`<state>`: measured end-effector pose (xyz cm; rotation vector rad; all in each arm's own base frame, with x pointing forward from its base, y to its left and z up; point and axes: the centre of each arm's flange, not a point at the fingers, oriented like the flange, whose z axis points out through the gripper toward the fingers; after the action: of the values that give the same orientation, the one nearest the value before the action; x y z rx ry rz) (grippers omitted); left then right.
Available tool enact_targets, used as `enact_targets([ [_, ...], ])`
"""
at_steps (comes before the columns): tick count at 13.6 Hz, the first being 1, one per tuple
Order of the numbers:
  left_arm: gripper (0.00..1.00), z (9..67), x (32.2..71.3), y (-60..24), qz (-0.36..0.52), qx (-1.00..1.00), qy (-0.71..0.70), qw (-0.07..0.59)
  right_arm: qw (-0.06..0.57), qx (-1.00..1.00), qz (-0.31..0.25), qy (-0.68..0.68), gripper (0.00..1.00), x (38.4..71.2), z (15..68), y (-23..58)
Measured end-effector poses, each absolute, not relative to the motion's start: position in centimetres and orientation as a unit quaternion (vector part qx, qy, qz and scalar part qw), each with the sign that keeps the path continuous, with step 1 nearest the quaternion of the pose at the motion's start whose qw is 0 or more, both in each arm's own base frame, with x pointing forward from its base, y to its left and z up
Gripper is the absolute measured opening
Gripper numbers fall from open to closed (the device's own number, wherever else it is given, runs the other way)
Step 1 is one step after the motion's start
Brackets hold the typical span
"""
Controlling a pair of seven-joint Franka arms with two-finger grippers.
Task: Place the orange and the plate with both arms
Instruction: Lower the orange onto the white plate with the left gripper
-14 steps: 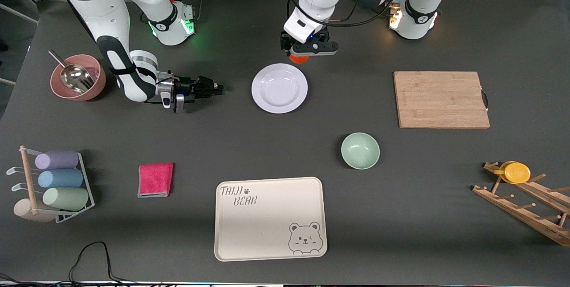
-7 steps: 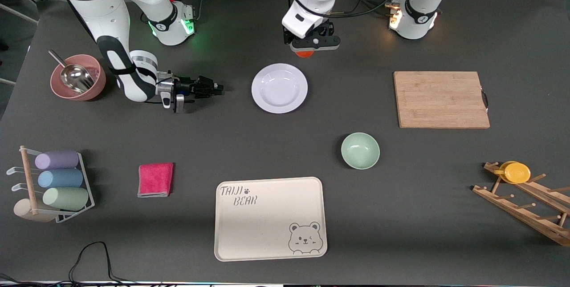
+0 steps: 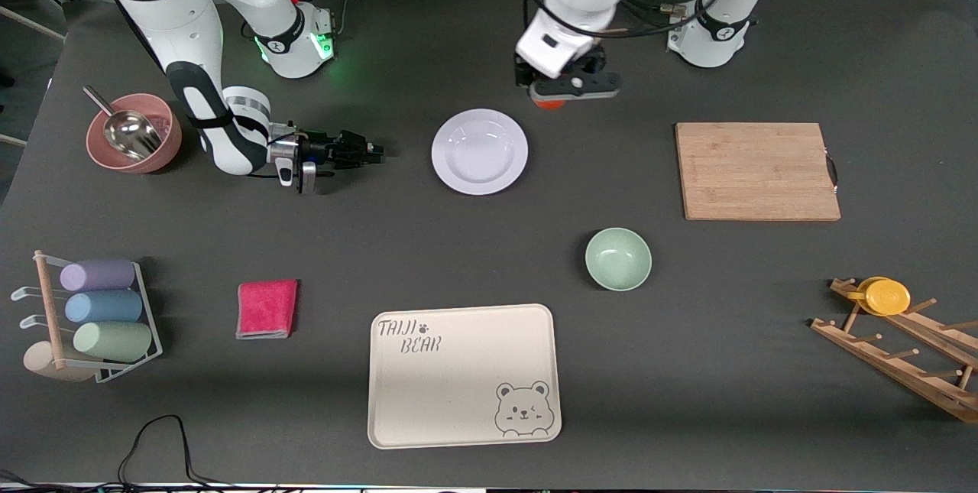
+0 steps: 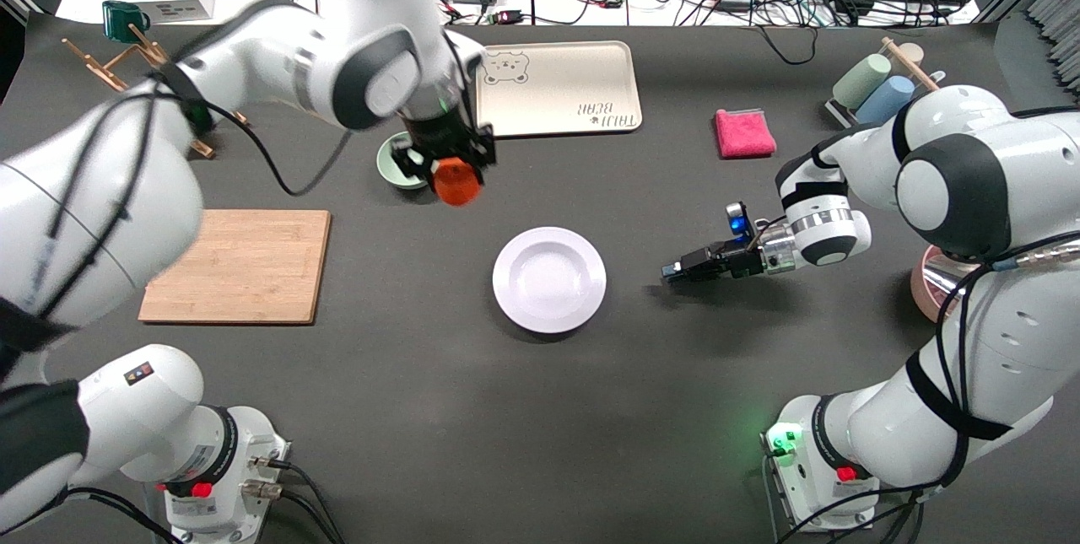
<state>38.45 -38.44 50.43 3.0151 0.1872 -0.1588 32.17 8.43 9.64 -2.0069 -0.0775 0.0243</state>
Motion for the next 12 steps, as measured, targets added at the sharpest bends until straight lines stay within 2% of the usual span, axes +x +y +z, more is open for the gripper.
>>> enact_targets([
  [6, 0.71, 53.6, 45.8, -29.2, -0.041, 0.991, 0.095, 0.082, 0.537, -0.843, 0.009, -0.034, 0.4, 32.2, 9.6, 8.4],
  [12, 0.71, 52.7, 50.5, -27.4, -0.041, 0.989, 0.128, 0.065, 0.537, -0.843, 0.008, -0.036, 0.4, 32.2, 9.6, 8.4],
])
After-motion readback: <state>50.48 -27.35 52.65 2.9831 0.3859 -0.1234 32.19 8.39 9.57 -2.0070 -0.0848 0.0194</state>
